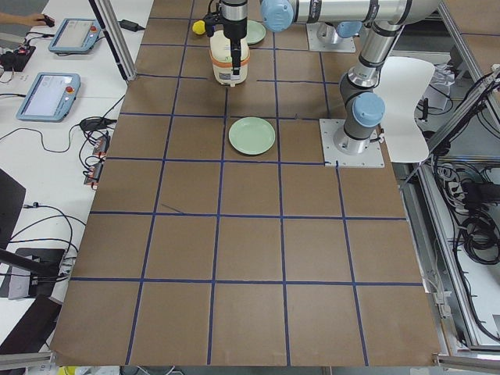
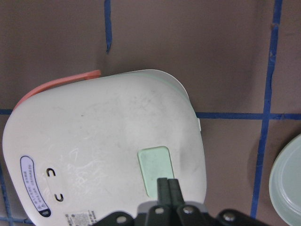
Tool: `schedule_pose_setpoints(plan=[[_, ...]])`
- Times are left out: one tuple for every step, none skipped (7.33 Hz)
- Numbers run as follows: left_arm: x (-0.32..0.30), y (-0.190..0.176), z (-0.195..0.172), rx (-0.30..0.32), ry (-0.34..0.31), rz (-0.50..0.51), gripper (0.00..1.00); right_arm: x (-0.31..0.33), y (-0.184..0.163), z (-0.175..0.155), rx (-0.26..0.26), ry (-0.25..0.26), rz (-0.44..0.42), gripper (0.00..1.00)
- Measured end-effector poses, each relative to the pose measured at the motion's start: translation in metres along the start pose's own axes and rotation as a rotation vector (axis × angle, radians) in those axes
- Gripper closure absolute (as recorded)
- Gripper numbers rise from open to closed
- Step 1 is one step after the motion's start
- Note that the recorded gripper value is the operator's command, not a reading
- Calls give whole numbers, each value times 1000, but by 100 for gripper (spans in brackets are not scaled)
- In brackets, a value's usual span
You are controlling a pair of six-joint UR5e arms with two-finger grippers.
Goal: Press rice cooker button
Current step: 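Press down on the rice cooker's green lid button with the right gripper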
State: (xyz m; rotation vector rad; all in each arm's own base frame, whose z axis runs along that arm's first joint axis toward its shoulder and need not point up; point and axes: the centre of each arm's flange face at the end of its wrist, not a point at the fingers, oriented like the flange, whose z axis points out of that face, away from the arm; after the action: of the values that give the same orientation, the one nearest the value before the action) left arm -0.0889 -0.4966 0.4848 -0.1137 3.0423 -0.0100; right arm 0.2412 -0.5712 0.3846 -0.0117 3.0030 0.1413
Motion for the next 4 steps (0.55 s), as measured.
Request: schedule_pose_setpoints(plan=[[0, 0, 0, 0, 0, 0, 0, 0, -2, 2, 1, -4, -1, 88], [0, 0, 0, 0, 0, 0, 0, 0, -4, 5, 1, -5, -1, 88], [0, 0, 0, 0, 0, 0, 0, 0, -5, 6, 0, -6, -2, 88], [0, 0, 0, 0, 0, 0, 0, -1, -6, 7, 1, -7, -3, 87]])
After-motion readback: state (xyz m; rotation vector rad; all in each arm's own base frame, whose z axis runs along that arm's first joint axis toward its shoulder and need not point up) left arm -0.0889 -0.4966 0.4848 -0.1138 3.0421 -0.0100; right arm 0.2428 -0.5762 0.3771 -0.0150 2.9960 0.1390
